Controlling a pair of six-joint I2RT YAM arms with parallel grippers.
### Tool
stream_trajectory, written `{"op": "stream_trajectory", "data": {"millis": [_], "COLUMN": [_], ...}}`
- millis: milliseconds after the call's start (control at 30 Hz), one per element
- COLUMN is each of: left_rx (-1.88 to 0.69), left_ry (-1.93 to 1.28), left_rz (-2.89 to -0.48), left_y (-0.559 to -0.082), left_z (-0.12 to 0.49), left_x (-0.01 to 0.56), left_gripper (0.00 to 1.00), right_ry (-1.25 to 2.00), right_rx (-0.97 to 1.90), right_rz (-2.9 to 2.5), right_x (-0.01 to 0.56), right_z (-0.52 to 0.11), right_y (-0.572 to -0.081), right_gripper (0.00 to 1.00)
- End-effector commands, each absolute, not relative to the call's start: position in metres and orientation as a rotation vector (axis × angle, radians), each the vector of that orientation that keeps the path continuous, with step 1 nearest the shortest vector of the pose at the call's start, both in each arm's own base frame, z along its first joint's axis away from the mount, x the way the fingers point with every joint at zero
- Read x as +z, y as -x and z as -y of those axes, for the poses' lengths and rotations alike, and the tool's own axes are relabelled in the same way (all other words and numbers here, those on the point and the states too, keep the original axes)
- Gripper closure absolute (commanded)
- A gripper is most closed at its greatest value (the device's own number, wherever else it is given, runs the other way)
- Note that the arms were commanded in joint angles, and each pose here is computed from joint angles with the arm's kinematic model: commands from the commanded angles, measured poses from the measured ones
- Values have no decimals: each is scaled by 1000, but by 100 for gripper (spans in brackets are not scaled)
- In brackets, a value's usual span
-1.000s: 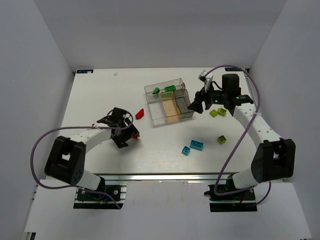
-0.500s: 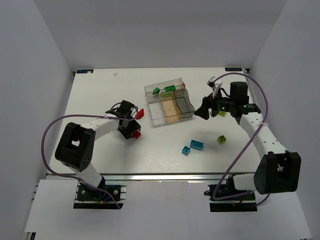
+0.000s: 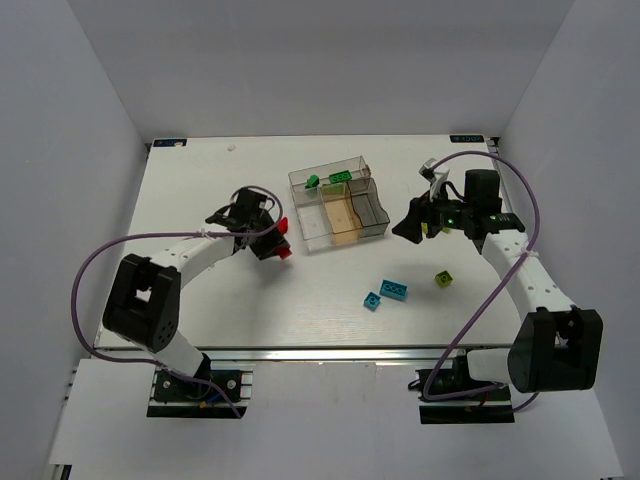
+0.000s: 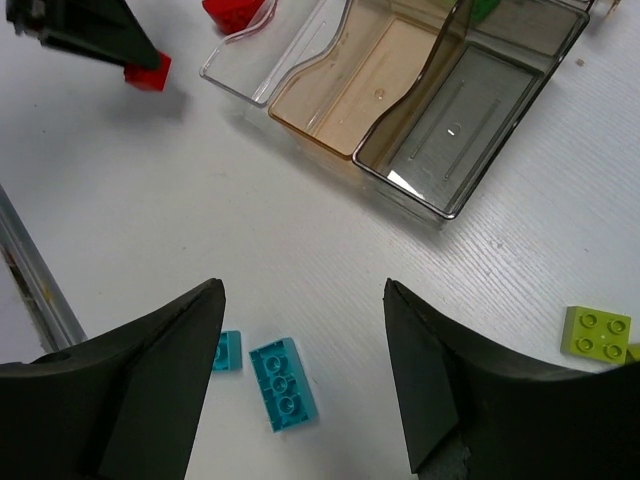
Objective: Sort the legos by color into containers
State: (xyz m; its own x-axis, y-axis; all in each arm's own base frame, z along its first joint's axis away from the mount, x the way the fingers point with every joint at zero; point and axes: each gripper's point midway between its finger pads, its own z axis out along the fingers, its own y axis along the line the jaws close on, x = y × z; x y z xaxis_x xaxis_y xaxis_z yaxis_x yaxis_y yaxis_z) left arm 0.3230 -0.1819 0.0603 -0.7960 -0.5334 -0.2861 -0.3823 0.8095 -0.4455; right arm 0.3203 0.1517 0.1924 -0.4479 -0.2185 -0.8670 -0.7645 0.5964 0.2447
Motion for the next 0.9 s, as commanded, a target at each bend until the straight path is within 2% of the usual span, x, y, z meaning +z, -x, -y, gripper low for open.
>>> {"op": "stream_trajectory", "data": {"millis": [0,233,267,367,400,500,733,867], "left_rx": [-753,-798,-806,-810,-810,-773,-704,-707], "left_ry": [441,337,324,315,313,300,232,184], "left_rz": [-2367,-2347,-2347,-2432,-2434,-2452,-2443,-2383], "left_y": [-364,-419,-435,-446,-452,-460,-464,-463], "left_z": [213,244,252,264,267,267,260,257], "left_x": [145,161,161,134,138,133,145,171], "left_gripper": [90,88,85,75,62,41,29,29], "right_ry": [803,805,803,803,803,798,826,1002], "right_rx": [800,816,813,812,809,810,823,892], "right_rz": [-1919,-1924,-1923,-1922,-1920,-1927,-1923,-1814], "right_x": [201,196,197,197,198,197,192,198], "right_z": [-151,-152,-151,-152,-151,-151,-153,-165], "right_y": [-316,-310,-310,-310,-310,-308,-304,-292], "right_gripper": [30,31,31,31,31,30,28,28]}}
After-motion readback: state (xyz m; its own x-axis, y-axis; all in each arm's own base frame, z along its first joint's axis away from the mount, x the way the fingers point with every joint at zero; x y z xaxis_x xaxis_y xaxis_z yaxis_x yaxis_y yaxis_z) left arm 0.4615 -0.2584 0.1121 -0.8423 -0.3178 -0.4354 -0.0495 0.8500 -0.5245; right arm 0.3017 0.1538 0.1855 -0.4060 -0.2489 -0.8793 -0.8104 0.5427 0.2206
